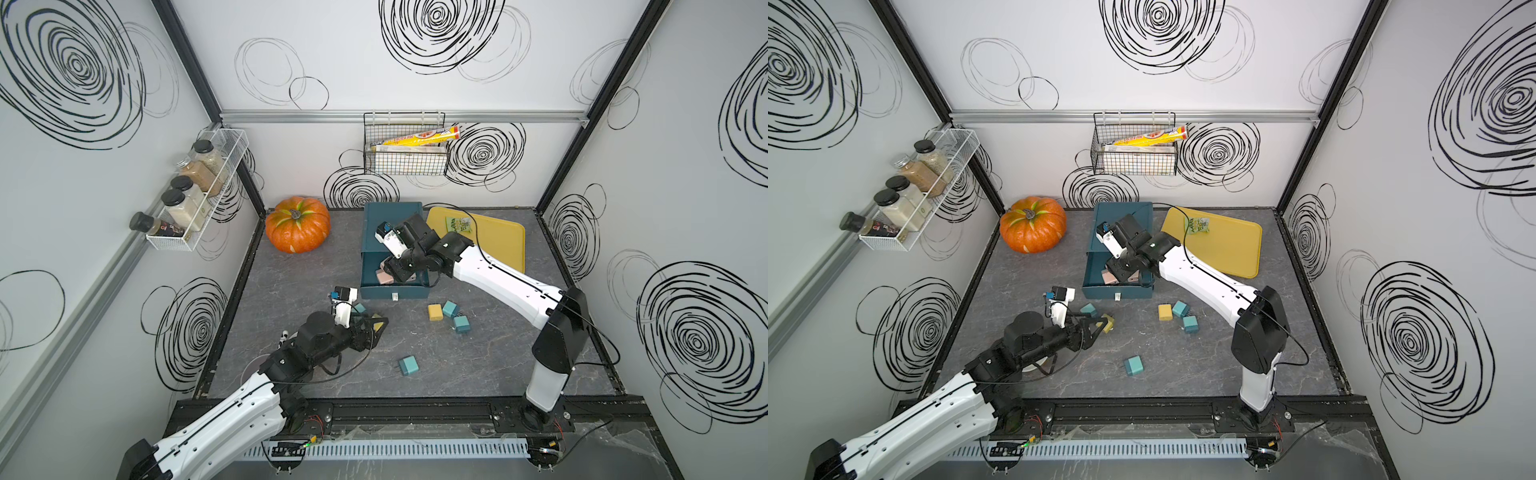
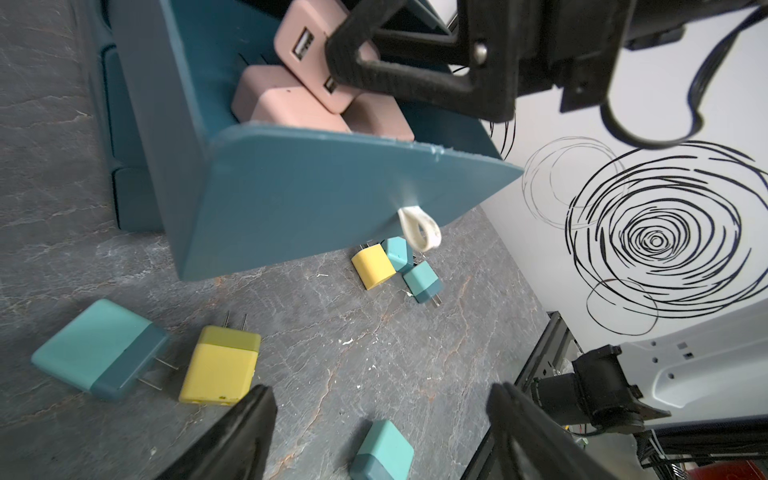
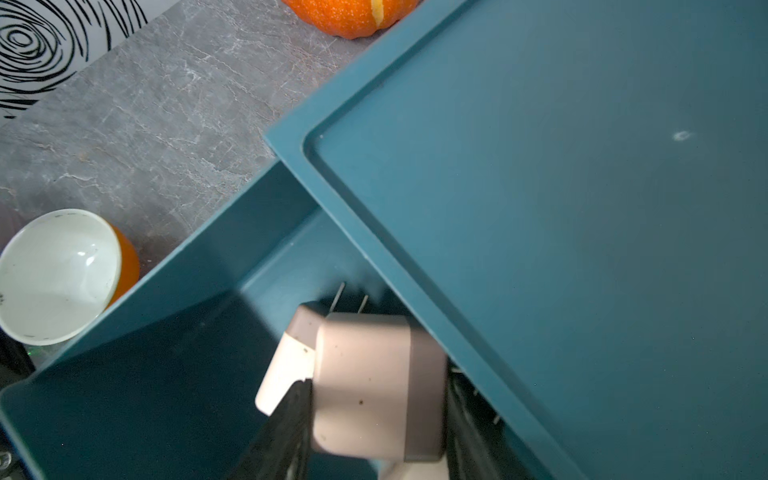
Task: Place the plugs into the drawer by color
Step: Place the plug in the drawer, then adjust the plug in the drawer.
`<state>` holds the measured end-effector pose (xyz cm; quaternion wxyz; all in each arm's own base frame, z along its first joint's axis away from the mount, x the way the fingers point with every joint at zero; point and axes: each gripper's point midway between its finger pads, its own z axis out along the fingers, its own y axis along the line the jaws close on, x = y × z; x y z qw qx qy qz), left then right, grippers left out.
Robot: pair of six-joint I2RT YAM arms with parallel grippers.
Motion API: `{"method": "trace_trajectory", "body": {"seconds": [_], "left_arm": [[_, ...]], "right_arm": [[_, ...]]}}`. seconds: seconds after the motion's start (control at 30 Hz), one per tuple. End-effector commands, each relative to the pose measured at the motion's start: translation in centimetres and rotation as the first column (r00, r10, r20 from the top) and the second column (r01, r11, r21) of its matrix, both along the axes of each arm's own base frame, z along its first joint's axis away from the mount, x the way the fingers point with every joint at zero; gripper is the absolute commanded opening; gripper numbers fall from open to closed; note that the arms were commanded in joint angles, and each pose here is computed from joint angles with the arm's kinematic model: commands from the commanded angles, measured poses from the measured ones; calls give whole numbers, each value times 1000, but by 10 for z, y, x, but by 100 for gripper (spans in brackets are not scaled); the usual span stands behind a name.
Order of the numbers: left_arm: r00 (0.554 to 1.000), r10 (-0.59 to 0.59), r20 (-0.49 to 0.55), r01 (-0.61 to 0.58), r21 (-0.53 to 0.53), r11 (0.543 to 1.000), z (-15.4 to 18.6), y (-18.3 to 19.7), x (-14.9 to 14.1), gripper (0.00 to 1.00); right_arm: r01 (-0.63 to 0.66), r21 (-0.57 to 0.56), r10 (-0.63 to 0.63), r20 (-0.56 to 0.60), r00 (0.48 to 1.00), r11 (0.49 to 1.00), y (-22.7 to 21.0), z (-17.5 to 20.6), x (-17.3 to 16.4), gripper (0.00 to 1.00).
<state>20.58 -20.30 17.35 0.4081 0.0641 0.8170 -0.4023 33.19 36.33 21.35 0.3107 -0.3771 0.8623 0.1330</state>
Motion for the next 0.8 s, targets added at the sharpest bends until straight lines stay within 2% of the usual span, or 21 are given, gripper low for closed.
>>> {"method": "trace_trajectory", "body": {"seconds": [0.0,0.23,0.37,0.5,0.77], "left_arm": [[999,0,38,0,-7,1000,8,-1,3,87],[999,1,34,-1,-6,1000,7,-2,3,87],[999,3,33,-3,-6,1000,7,-1,3,87],[999,24,33,-24,-2,1000,7,0,7,89],[999,37,19,-37,15,999,7,-4,16,89]], "right_arm": [[27,-194,-38,-52,998,981,-23,-42,-2,31],[62,-182,-64,-3,998,981,-29,-31,1,34],[40,-104,-42,-18,999,994,-24,-6,-8,30],[44,-35,-44,7,999,998,-26,21,-14,29],[137,-162,-132,41,990,977,-57,12,-10,29]]}}
